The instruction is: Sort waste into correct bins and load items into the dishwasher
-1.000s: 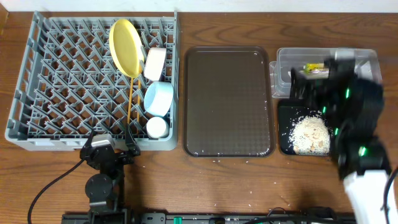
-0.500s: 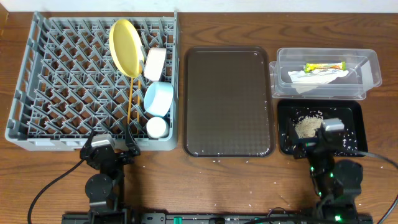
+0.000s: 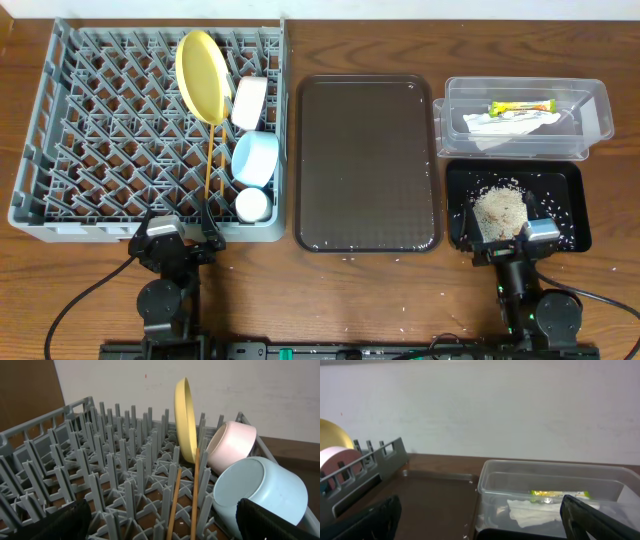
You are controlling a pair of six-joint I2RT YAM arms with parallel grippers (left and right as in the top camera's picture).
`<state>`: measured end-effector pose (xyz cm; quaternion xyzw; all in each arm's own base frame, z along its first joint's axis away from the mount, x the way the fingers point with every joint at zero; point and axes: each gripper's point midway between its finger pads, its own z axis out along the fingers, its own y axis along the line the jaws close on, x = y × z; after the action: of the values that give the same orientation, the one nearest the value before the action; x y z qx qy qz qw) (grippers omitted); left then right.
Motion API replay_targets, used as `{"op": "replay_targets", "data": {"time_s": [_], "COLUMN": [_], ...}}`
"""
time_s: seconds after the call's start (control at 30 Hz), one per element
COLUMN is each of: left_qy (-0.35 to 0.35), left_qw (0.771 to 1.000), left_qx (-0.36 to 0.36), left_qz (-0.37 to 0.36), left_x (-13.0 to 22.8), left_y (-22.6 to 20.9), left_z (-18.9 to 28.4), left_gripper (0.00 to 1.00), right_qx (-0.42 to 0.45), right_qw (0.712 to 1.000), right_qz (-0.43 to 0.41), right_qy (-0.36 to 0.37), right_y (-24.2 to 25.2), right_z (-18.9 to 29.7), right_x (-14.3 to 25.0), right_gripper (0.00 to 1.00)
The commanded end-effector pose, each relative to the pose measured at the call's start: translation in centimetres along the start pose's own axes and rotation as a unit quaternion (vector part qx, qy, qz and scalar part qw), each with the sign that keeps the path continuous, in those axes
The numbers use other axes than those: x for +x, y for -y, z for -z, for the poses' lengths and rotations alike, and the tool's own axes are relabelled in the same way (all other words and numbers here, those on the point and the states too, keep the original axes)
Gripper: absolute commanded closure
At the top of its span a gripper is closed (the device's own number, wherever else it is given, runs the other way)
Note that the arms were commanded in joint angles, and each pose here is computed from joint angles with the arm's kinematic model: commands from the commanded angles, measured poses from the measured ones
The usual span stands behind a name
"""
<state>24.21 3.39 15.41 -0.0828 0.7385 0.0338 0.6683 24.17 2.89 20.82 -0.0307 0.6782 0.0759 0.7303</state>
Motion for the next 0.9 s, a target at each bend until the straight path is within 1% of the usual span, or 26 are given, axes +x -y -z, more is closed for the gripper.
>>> {"op": "replay_targets", "data": {"time_s": [0.0, 0.1, 0.27, 0.33, 0.4, 0.87], "left_qy": [-0.026, -0.026, -0.026, -0.026, -0.026, -0.026], "left_qw": [1.000, 1.000, 1.000, 1.000, 1.000, 1.000], "left_qx": [-0.007, -0.007, -0.007, -0.007, -0.007, -0.008], "left_qz": [-0.004, -0.004, -0.004, -0.004, -0.004, -0.004], "left_x": [1.8, 1.8, 1.8, 1.8, 1.8, 1.8], "left_y": [-0.4, -0.4, -0.4, -0.4, -0.4, -0.4], "left_z": [-0.1, -0.1, -0.1, -0.1, -0.1, -0.1], "left_gripper": [0.07, 0.07, 0.07, 0.07, 0.07, 0.07], "right_qx": [-0.003, -0.003, -0.002, 0.000, 0.002, 0.001], "right_qw": [1.000, 1.000, 1.000, 0.999, 0.997, 0.996], "right_qz": [0.006, 0.006, 0.003, 0.001, -0.002, -0.003], "right_qy": [0.008, 0.008, -0.018, -0.040, -0.078, -0.087], "right_y": [-0.1, -0.1, 0.0, 0.1, 0.2, 0.1], "right_z": [0.0, -0.1, -0.1, -0.1, 0.2, 0.0], "right_x": [0.3, 1.0, 2.3, 3.4, 5.2, 5.7], "right_gripper": [0.01, 0.01, 0.01, 0.01, 0.01, 0.01]}}
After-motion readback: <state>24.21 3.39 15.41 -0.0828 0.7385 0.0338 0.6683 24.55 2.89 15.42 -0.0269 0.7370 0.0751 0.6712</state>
